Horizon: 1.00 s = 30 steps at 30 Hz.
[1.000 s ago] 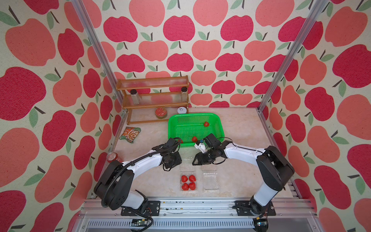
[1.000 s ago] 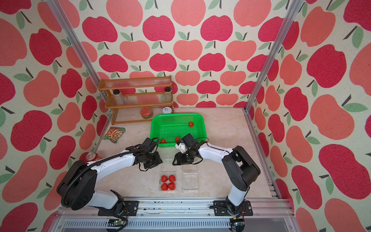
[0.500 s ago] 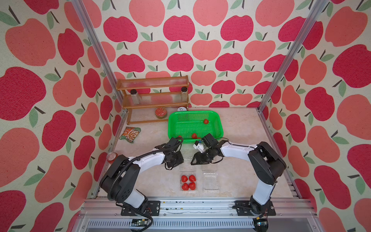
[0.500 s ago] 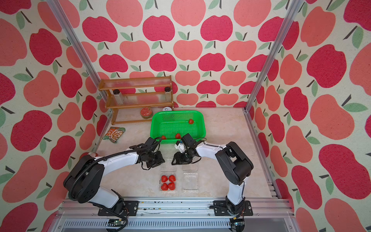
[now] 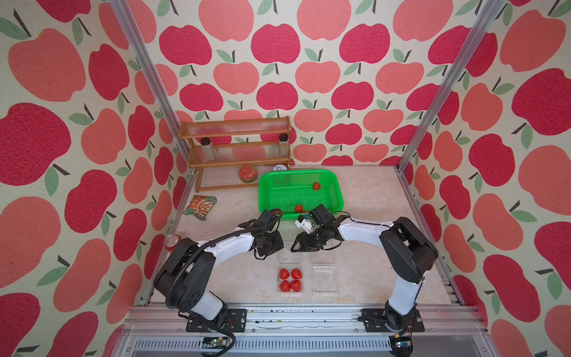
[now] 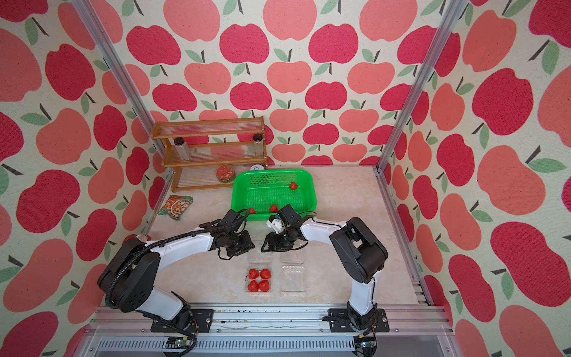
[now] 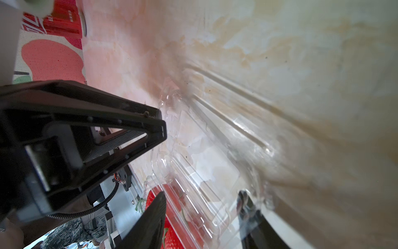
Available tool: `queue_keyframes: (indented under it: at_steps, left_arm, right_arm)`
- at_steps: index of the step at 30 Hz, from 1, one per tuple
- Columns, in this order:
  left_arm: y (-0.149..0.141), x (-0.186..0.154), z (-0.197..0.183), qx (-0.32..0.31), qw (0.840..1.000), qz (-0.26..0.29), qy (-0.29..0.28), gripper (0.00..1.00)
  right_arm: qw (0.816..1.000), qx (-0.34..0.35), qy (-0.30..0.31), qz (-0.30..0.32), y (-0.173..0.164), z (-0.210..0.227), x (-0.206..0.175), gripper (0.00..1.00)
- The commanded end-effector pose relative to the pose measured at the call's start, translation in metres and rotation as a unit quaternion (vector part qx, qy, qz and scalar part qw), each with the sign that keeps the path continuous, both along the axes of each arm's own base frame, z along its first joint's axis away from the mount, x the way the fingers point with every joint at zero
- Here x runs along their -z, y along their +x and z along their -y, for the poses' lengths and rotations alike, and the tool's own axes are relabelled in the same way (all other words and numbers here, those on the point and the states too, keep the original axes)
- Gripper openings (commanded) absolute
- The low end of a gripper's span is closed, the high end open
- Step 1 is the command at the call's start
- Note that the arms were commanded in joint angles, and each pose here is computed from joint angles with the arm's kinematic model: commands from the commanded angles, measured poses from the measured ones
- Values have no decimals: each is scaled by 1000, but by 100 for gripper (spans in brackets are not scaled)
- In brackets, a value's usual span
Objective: Pack strawberries into containers
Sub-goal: Close the packing box at the center of the board.
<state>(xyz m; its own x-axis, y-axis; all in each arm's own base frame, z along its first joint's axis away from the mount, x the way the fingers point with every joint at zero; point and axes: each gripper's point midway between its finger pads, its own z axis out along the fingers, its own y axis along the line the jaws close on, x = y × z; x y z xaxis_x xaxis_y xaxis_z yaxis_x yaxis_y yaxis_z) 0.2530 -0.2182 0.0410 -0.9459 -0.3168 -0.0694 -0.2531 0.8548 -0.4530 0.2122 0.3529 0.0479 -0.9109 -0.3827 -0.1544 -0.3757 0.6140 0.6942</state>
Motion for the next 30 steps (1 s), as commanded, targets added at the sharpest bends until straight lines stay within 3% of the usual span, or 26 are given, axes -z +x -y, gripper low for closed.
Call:
queue_keyframes:
  at_steps: [1, 30]
  left_arm:
    - [9, -19, 5, 4, 999, 27, -16, 30]
    - [18, -70, 3, 6, 996, 88, -31, 30]
  right_arm:
    - [1000, 5, 24, 10, 5, -6, -10, 55]
    - [994, -42, 71, 76, -9, -11, -55, 59]
